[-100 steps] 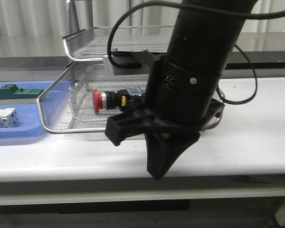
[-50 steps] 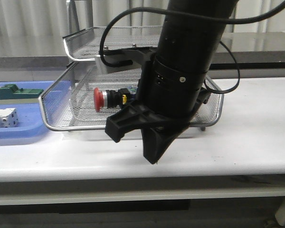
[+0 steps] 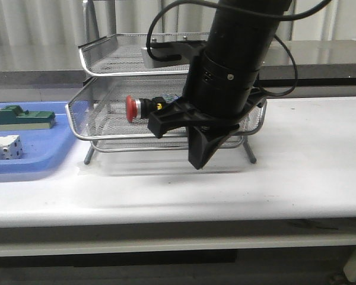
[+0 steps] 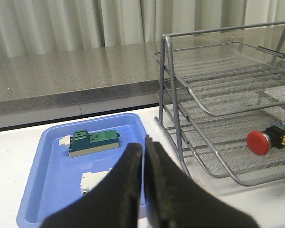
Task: Place button on rack with both arms
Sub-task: 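Push the middle tray back into the rack with the right gripper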
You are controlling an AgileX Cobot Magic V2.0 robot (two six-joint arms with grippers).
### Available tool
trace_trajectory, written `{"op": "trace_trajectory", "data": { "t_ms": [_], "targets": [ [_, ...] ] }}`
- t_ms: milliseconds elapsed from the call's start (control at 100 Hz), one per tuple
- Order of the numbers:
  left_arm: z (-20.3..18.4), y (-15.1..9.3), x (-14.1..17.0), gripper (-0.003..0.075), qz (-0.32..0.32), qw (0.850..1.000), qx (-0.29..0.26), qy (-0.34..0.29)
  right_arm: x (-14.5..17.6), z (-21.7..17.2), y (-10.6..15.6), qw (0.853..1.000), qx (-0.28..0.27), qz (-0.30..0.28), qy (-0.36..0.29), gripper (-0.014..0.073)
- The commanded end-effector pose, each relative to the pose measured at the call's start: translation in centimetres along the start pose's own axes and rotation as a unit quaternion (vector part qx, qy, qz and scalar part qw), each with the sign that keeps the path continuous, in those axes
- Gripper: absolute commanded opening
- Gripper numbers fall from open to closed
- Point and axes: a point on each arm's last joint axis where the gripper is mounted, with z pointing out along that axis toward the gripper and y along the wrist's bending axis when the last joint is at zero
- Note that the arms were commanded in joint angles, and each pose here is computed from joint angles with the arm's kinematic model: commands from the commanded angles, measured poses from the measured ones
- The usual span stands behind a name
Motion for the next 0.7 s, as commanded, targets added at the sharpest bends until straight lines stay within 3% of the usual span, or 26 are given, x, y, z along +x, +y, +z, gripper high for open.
{"op": "trace_trajectory", "data": {
  "t_ms": [0, 400, 690],
  "targets": [
    [-0.1, 0.4, -1.5, 0.0004, -0.011, 0.999, -0.019, -0.045, -3.0, -2.4, -1.9, 0.995, 0.031, -0.012, -0.094, -0.0066],
    [-0.1, 0.4, -1.5, 0.0004, -0.011, 0.999, -0.019, -0.045, -6.0, -3.0, -5.0, 0.990, 0.058, 0.006, -0.131, -0.0066],
    [-0.1, 0.4, -1.5, 0.0004, -0.011, 0.999, -0.019, -0.045, -5.4, -3.1, -4.8, 0.994, 0.053, 0.012, -0.099, -0.0066]
  ]
}}
